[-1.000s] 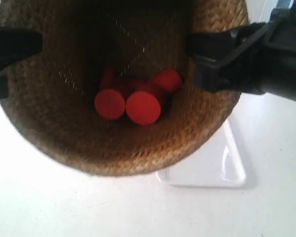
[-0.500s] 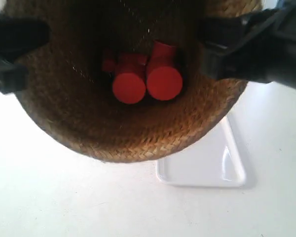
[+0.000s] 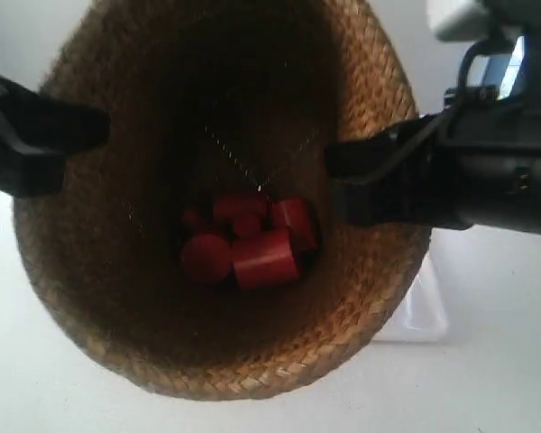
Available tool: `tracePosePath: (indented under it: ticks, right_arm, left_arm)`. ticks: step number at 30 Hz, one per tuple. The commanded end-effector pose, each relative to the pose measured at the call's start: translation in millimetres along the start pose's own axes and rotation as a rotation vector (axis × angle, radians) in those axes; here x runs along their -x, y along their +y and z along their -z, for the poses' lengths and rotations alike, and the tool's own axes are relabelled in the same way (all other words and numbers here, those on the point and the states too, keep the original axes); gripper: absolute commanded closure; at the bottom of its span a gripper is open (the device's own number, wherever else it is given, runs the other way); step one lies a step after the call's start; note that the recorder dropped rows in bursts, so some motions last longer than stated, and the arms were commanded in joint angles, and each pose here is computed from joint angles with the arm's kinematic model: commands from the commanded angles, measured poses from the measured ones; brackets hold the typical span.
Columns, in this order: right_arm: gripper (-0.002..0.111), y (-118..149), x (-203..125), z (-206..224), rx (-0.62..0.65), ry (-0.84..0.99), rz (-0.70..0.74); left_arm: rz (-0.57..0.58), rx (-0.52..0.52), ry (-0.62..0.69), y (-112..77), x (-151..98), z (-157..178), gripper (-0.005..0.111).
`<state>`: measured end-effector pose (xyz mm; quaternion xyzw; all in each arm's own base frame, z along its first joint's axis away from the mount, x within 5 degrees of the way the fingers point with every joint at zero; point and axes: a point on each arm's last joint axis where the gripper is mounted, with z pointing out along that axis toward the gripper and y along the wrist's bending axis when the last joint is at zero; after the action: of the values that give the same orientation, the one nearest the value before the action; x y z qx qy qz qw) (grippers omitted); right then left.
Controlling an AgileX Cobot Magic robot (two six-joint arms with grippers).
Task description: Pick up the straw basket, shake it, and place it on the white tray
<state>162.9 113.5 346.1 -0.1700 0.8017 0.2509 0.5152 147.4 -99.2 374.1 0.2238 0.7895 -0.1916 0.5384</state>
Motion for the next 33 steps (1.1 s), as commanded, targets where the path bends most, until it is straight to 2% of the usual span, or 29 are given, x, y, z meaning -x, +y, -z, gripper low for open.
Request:
tracePosePath:
  ticks: [1,2,3,4,5,6,8,10,12,14,15,18,20,23,25,26,27,29,31,33]
  right_arm:
    - [0.108,0.8,17.2,13.4,-0.023,-0.267,0.135]
    - [0.108,-11.5,6.4,-10.7,-0.073,-0.207,0.121]
    - [0.108,-16.9,-0.2,-25.2,-0.089,-0.119,0.087]
    - [0.108,-13.3,0.6,-27.1,-0.07,-0.032,0.008]
    - [0.108,-5.5,6.7,-16.7,-0.039,-0.011,0.005]
    - [0.108,6.7,18.3,2.3,0.011,-0.054,0.023]
    - [0.108,15.5,32.3,26.0,0.051,-0.241,0.066]
    - [0.108,6.4,25.7,10.4,0.001,-0.284,0.121]
    - [0.108,-9.3,15.0,-15.2,-0.066,-0.227,0.111]
    - [0.108,-13.7,12.2,-28.0,-0.078,-0.127,0.024]
    - [0.108,-8.9,16.2,-24.3,-0.059,-0.093,-0.012]
    - [0.108,11.4,36.9,13.3,0.021,-0.164,0.038]
    - [0.108,16.9,44.0,31.3,0.043,-0.262,0.1]
    - [0.108,4.3,30.1,12.0,-0.026,-0.277,0.195]
    - [0.108,-9.3,13.5,-16.4,-0.073,-0.168,0.165]
    - [0.108,-11.8,8.8,-24.9,-0.077,-0.117,0.119]
    - [0.108,-11.1,9.0,-24.8,-0.072,-0.081,0.047]
    - [0.108,-0.5,18.7,-7.6,-0.029,-0.086,0.003]
    - [0.108,12.8,34.4,22.8,0.033,-0.197,0.011]
    - [0.108,17.1,42.3,40.3,0.058,-0.327,0.05]
  left_arm:
    - [-0.107,0.042,-0.122,4.9,3.3,3.8,0.107]
    - [-0.082,0.065,-0.053,11.5,-8.7,-17.1,0.107]
    - [-0.019,0.058,-0.004,12.0,-11.1,-23.2,0.107]
    - [0.036,0.027,0.017,6.9,-6.8,-18.2,0.107]
    - [0.016,0.005,-0.019,1.9,3.6,-2.4,0.107]
    - [-0.028,-0.015,-0.084,-2.9,14.6,16.1,0.107]
    - [-0.133,0.03,-0.169,0.2,18.6,31.2,0.107]
    - [-0.155,0.073,-0.132,7.8,4.6,9.7,0.107]
    - [-0.111,0.102,-0.042,17.0,-13.8,-16.1,0.107]
    - [0.026,0.084,-0.011,16.1,-12.6,-20.4,0.107]
    - [0.053,0.059,-0.033,11.8,-7.2,-15.1,0.107]
    - [0.005,-0.005,-0.173,-1.9,14.4,19.2,0.107]
    - [-0.055,-0.004,-0.227,-3.2,18.5,31.0,0.107]
    - [-0.087,0.047,-0.116,6.2,-3.0,0.9,0.107]
    - [-0.049,0.074,-0.028,13.9,-15.3,-21.4,0.107]
    - [0.007,0.07,-0.022,14.0,-13.1,-22.2,0.107]
    - [0.054,0.053,-0.036,11.3,-6.8,-17.1,0.107]
    - [0.023,0.017,-0.109,3.2,9.8,6.2,0.107]
    - [-0.051,0.001,-0.192,-1.7,22.8,28.5,0.107]
    - [-0.105,0.013,-0.234,-1.7,25.0,37.3,0.107]
